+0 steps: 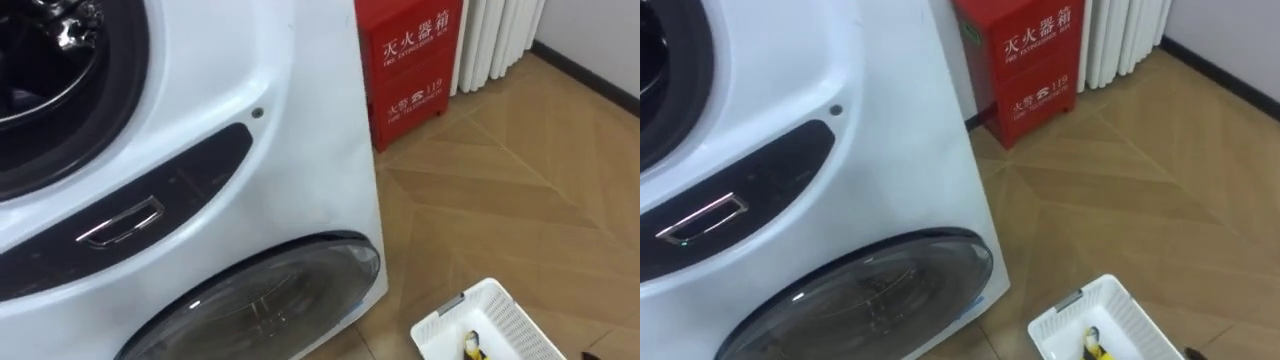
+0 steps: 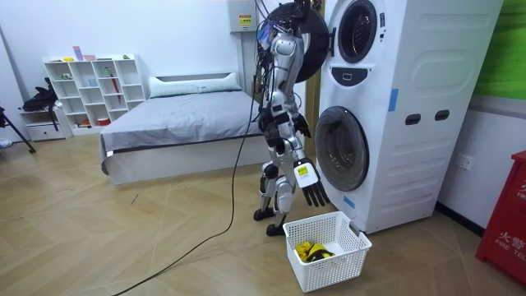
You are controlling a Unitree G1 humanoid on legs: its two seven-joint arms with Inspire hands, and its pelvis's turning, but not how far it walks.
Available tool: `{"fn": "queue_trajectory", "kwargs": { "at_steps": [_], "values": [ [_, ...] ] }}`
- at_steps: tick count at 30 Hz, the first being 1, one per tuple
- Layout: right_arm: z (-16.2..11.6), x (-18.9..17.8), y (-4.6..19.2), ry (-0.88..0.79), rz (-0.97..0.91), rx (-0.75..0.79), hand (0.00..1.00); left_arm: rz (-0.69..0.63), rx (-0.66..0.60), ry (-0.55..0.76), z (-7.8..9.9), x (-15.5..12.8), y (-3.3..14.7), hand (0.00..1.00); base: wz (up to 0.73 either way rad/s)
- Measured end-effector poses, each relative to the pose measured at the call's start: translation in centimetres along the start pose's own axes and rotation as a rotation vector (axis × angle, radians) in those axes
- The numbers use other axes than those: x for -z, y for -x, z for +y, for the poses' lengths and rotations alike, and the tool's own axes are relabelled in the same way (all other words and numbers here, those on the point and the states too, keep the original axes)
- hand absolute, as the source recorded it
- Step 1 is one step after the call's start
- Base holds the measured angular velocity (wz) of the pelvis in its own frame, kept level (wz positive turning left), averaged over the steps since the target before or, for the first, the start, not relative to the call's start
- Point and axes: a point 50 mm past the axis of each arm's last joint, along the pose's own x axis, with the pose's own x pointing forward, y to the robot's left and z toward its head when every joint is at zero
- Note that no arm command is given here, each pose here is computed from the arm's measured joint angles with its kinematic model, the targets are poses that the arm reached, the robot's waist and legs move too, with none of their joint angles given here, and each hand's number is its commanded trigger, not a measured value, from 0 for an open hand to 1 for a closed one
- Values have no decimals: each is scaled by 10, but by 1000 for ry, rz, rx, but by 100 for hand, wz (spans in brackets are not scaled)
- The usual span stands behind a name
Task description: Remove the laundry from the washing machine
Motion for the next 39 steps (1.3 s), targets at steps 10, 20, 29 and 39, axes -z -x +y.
{"fn": "queue_trajectory", "kwargs": {
  "at_steps": [10, 20, 29, 39],
  "values": [
    [-13, 39, 13, 33, 111, 24, 0, 26, -11, 4, 5, 17, 4, 0, 14],
    [-11, 71, 30, 110, 218, -32, 0, 85, -29, -3, 7, 43, 15, 0, 14],
    [19, 85, 44, 77, 301, -157, 0, 146, -46, 24, 5, 60, 24, 0, 24],
    [40, 100, 60, 159, 357, -323, 0, 287, -105, 93, 11, 83, 32, 0, 10]
  ]
}}
